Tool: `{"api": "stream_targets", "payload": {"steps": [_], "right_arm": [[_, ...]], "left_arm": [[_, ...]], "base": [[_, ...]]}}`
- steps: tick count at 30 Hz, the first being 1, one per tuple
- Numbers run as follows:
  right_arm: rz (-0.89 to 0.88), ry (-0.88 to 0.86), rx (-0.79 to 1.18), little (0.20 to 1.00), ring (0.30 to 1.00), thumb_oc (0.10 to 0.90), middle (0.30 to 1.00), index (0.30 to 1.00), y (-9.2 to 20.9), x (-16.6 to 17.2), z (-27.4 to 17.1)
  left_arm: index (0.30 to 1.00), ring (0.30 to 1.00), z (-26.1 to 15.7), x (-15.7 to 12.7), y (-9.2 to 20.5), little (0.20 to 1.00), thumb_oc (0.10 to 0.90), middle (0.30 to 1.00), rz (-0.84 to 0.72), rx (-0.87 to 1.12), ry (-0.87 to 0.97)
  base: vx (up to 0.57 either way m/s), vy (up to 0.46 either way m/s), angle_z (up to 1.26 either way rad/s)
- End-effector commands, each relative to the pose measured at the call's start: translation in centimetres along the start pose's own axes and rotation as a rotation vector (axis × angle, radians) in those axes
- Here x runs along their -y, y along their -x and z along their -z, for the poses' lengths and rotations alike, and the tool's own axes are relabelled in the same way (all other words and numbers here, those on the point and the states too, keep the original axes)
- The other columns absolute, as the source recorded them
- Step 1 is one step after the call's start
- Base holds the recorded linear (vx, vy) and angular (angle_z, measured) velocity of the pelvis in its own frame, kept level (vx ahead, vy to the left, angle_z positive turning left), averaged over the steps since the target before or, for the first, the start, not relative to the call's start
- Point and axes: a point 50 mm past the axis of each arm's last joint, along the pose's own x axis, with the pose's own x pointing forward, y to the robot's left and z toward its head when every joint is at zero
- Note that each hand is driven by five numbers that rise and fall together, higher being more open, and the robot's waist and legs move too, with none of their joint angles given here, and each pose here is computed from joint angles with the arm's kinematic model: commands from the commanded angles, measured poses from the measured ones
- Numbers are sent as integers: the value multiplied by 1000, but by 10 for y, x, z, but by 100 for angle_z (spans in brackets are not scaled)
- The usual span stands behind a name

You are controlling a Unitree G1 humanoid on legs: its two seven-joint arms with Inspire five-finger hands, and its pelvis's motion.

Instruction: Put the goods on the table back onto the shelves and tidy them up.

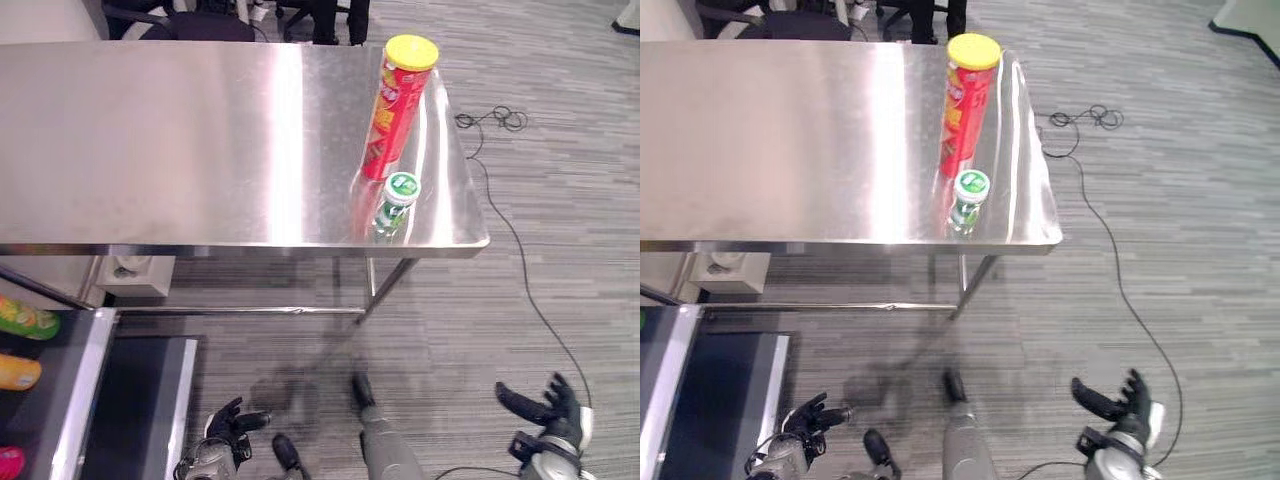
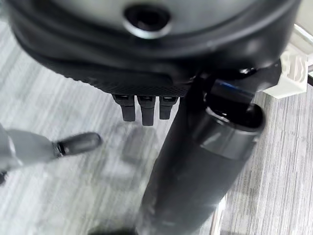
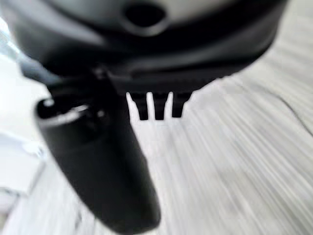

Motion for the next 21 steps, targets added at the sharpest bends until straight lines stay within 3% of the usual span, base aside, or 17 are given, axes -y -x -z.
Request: {"api": "stream_targets", "payload": {"steps": [1, 5, 6, 9, 14, 16, 21], "right_arm": [[-96, 103, 494, 900, 900, 800, 900, 900, -13, 26, -109], [-272, 103, 882, 900, 900, 800, 900, 900, 19, 26, -196], [-349, 92, 1066, 900, 900, 800, 900, 900, 40, 24, -231], [-484, 23, 1319, 900, 900, 800, 900, 900, 77, 10, -275], [-547, -109, 1491, 900, 900, 800, 900, 900, 108, 8, -295], [-483, -121, 1570, 900, 900, 800, 900, 900, 117, 10, -304], [-507, -170, 1547, 900, 900, 800, 900, 900, 119, 6, -298]], "left_arm": [[900, 900, -7, 4, 0, 900, 800, 900, 49, 56, -22], [900, 900, 8, 12, 3, 900, 800, 900, 108, 21, -40], [900, 900, 11, 20, 5, 900, 800, 900, 150, 16, -54], [900, 900, 16, 31, 7, 900, 800, 900, 177, 3, -21], [900, 900, 8, 39, 6, 900, 800, 900, 143, 13, 172], [900, 900, 17, 50, 9, 900, 800, 900, 177, -24, 127], [900, 900, 19, 46, 9, 900, 800, 900, 141, -39, 157]], "base": [[228, -233, 28], [229, -221, -50], [194, -260, 21], [137, -229, 35], [79, -248, 78], [99, 63, 71], [100, 79, 29]]}}
